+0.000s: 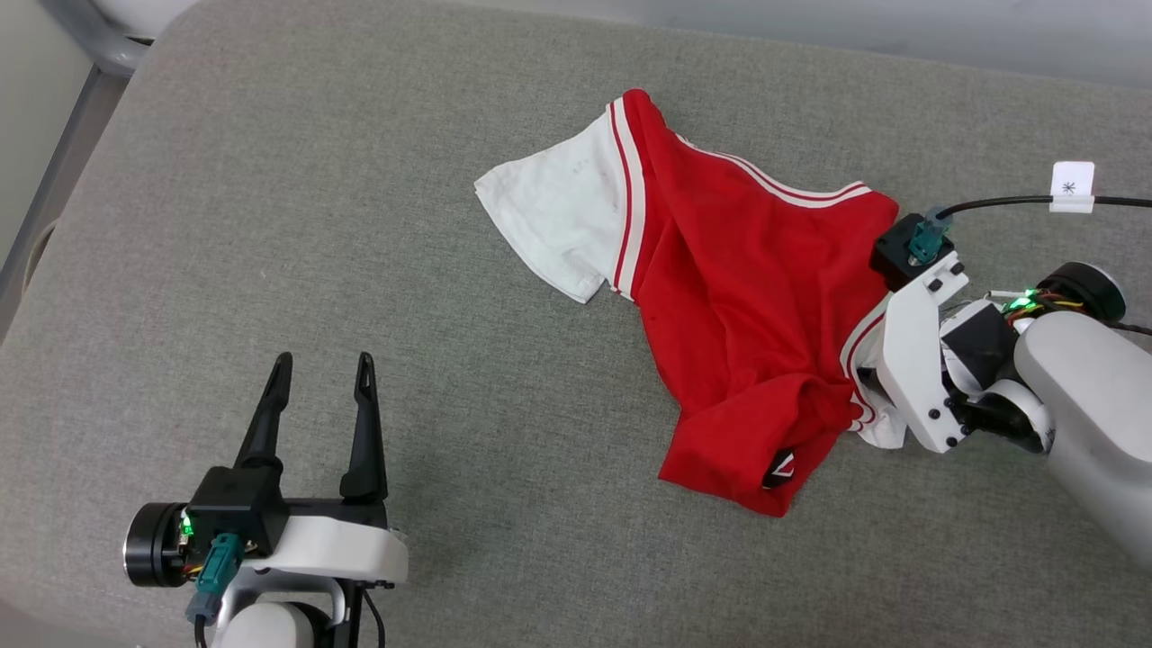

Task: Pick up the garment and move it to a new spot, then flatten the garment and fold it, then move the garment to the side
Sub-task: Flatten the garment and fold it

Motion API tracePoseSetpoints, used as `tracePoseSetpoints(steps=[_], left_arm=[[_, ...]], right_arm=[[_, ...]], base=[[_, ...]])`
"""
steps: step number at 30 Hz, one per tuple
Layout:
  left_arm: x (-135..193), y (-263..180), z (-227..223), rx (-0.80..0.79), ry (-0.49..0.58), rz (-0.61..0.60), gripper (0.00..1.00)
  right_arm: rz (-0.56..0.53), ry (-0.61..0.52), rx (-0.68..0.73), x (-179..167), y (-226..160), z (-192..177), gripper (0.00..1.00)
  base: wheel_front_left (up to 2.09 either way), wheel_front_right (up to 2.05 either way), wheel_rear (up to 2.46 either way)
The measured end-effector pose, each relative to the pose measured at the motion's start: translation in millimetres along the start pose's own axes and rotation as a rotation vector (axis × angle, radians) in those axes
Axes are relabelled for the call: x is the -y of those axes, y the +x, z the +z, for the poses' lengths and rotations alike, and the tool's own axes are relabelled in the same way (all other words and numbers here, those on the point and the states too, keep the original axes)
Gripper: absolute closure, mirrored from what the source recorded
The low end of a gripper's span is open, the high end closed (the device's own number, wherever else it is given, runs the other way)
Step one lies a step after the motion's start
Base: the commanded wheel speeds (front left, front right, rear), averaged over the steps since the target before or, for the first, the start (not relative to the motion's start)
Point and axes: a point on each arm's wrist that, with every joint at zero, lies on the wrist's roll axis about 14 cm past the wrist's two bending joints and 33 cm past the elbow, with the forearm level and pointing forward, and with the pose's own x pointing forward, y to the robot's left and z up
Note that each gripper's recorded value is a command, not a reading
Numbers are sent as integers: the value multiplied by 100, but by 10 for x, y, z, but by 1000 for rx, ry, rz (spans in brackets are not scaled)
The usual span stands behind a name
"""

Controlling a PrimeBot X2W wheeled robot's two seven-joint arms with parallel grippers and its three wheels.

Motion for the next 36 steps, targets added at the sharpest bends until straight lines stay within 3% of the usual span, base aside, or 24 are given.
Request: tracePoseSetpoints(steps=[1, 2, 12, 20, 27, 36], left_arm=[[-4, -1, -4, -1, 0, 2, 0], [-10, 0, -2, -1, 0, 5, 0], [21, -38, 84, 25, -10, -2, 0], [70, -125, 141, 40, -15, -20, 0], [129, -147, 171, 50, -18, -42, 0], [142, -180, 104, 28, -18, -47, 0]], right_arm=[[3, 2, 2, -1, 4, 1, 92], [3, 1, 9, 3, 1, 8, 100], [-14, 10, 197, 27, -213, 212, 100], [-103, 76, 357, 398, -704, 220, 100], [-209, 202, 350, 846, -997, -217, 100], [-331, 466, 156, 1269, -984, -1290, 100]], base=[[0, 0, 0], [0, 0, 0], [0, 0, 0], [0, 0, 0], [0, 0, 0], [0, 0, 0]])
